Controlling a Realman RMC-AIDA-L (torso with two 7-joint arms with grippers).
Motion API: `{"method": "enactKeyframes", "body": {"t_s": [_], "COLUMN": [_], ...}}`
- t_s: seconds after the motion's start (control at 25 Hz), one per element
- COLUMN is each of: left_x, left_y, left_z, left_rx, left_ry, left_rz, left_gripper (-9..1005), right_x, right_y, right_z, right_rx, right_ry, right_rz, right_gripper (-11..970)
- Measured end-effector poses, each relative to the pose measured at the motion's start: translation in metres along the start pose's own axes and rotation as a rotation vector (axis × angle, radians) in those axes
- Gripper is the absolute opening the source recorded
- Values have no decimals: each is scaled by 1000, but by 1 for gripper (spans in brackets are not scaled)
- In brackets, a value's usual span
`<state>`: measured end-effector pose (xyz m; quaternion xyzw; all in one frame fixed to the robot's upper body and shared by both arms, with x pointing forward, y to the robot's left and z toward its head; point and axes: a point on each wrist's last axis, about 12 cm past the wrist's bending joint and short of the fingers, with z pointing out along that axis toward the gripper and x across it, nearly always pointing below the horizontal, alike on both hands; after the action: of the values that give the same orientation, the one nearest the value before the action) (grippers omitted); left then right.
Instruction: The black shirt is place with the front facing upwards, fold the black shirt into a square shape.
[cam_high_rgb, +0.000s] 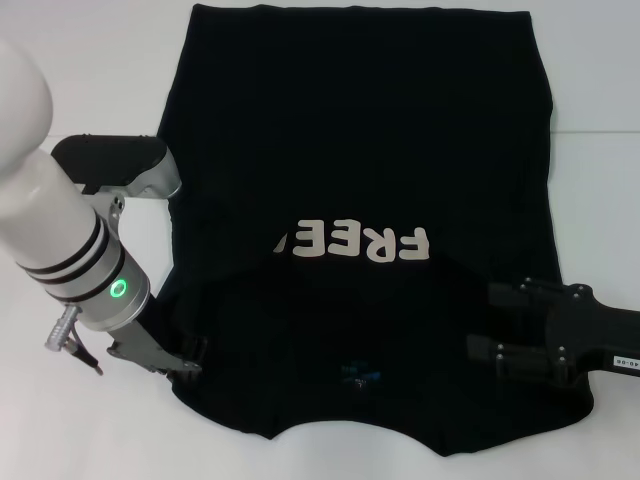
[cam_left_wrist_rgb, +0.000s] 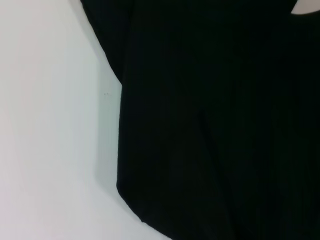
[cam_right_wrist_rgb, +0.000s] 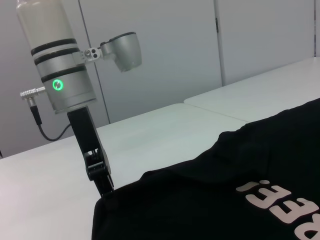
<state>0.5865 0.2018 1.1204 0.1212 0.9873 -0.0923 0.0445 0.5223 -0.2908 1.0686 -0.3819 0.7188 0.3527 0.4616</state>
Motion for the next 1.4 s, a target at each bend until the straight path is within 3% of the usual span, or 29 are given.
{"method": "enactKeyframes", "body": {"t_s": [0.4,0.64,0.96,1.2,1.4], "left_x": [-1,-1,-1,-2,-2], "left_y": [2,8,20,25,25], "left_z": [-6,-6,-11,-17,-17], "left_rx": [-5,9,101,99,96], "left_ry": [-33,-85,-167,-195,-198], "left_rz": [5,20,65,109,124], "left_gripper": [81,65,52,52,52], "right_x": [0,-11,-60,-90,-92], "right_y": [1,-5,-21,-41,-44], "right_z": [0,-10,-32,-40,-35], "right_rx": [-21,-4,72,231,290], "right_ry": [21,123,360,587,710], "right_rz": [10,77,343,662,711], "right_gripper": [836,835,836,835,835]}}
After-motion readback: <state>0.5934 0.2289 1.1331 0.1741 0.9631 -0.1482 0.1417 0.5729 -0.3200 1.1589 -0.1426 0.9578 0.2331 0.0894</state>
